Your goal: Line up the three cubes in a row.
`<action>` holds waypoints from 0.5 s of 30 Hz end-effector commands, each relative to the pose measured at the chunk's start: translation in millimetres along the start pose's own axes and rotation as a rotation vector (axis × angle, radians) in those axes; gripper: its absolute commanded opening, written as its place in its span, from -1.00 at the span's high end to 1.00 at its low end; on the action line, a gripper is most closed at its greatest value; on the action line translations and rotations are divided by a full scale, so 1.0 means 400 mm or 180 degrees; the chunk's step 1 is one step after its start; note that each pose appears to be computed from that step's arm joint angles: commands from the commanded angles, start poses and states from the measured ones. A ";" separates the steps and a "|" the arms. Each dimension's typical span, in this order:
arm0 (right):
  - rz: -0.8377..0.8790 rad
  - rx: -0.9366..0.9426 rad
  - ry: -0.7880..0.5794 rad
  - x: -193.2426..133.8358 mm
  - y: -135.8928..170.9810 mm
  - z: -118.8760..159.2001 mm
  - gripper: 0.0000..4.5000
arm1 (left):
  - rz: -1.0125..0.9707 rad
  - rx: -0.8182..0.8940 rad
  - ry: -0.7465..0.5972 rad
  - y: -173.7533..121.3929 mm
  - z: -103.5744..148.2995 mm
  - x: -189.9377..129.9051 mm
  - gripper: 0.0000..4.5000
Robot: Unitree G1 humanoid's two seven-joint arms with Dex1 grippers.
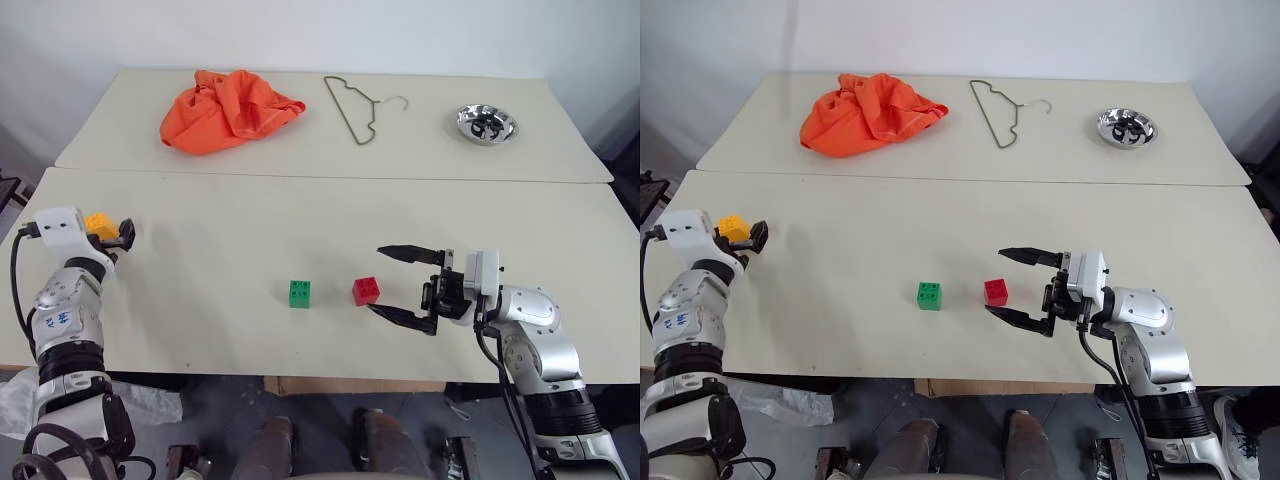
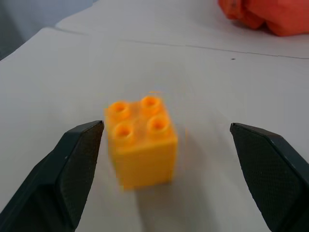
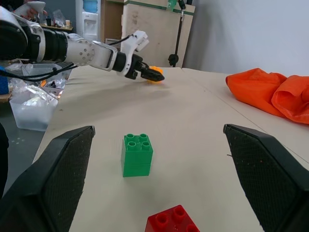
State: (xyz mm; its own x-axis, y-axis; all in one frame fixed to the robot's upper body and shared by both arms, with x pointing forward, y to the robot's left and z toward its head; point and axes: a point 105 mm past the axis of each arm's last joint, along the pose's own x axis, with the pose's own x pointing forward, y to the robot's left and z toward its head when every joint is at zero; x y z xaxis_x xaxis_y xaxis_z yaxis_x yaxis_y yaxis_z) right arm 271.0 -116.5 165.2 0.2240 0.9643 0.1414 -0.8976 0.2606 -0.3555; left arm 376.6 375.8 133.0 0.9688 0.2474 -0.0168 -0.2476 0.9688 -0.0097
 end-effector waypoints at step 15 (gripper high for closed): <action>-0.0085 -0.0153 -0.0049 0.000 0.012 0.022 -1.00 | -0.0296 0.0165 -0.0549 -0.003 0.062 -0.035 0.33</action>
State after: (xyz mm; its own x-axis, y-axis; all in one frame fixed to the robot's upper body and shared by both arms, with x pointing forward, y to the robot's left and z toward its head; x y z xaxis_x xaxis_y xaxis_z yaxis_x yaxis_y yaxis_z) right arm 267.5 -116.6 163.2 0.2524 0.9565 0.1460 -0.8888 0.2888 -0.3559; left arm 366.7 375.7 133.1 0.9767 0.2075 0.0554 -0.2089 0.9777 0.0197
